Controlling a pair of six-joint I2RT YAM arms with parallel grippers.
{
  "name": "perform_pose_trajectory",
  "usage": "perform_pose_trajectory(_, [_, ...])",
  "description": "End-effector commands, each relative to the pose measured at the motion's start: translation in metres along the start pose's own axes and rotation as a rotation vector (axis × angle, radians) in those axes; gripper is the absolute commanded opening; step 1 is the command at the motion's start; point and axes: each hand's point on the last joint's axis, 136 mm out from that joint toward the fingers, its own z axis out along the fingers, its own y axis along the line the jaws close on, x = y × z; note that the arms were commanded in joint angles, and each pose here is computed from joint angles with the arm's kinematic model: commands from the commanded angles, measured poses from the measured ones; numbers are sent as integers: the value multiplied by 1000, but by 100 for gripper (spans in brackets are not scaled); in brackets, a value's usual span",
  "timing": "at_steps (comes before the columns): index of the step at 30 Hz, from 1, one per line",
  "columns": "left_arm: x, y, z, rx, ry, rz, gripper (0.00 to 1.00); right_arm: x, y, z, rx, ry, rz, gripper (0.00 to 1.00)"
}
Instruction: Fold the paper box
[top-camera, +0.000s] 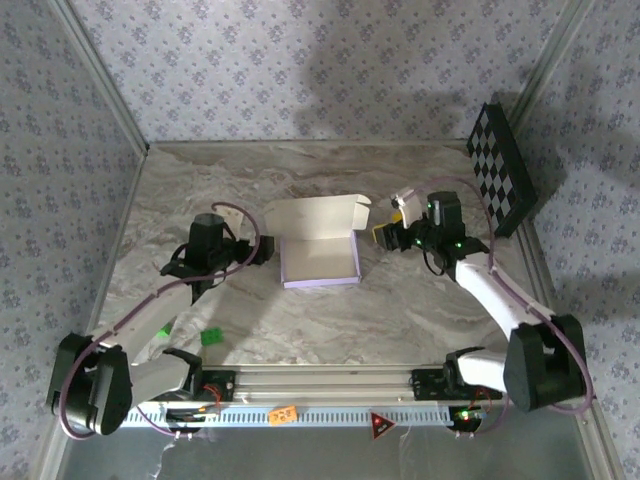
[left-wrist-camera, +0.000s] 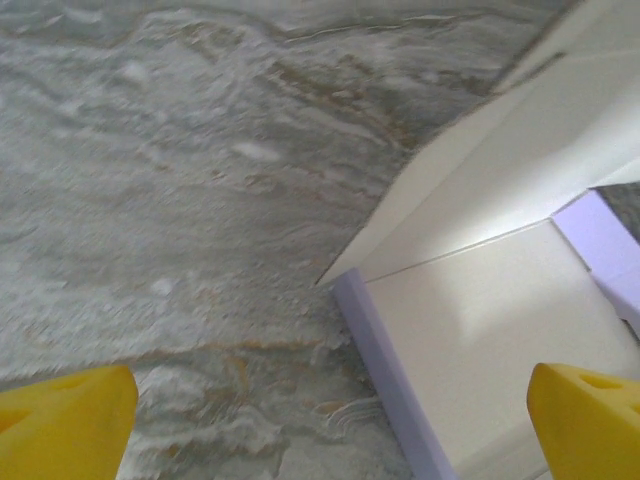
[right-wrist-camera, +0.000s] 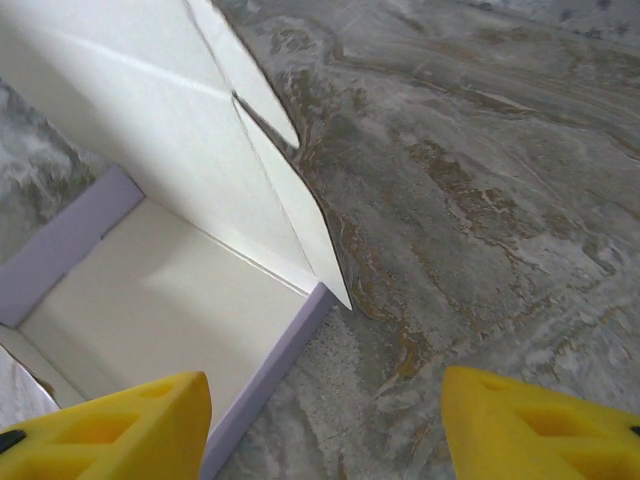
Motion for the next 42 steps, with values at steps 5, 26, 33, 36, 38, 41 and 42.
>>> perform_pose_trajectory(5, [-25, -19, 21, 126, -90, 169, 92, -30, -5, 28, -84, -142, -147, 67])
perform_pose_trajectory(26, [-49, -18, 41, 152, -72, 183, 56, -34, 7, 60, -265, -81, -204, 42])
perform_pose_trajectory(33, [-50, -21, 39, 169, -54, 181, 40, -35, 9, 55, -256, -69, -193, 29])
perform_pose_trajectory(36, [-49, -23, 39, 180, -46, 178, 35, -36, 9, 53, -246, -64, -192, 23])
perform_pose_trajectory(38, [-49, -24, 39, 187, -42, 174, 30, -36, 10, 52, -243, -59, -186, 19])
perform_pose_trajectory(41, [-49, -25, 39, 190, -34, 167, 23, -36, 9, 50, -227, -52, -173, 15])
perform_pose_trajectory(42, [-49, -25, 39, 192, -30, 165, 21, -36, 8, 49, -217, -49, -169, 14])
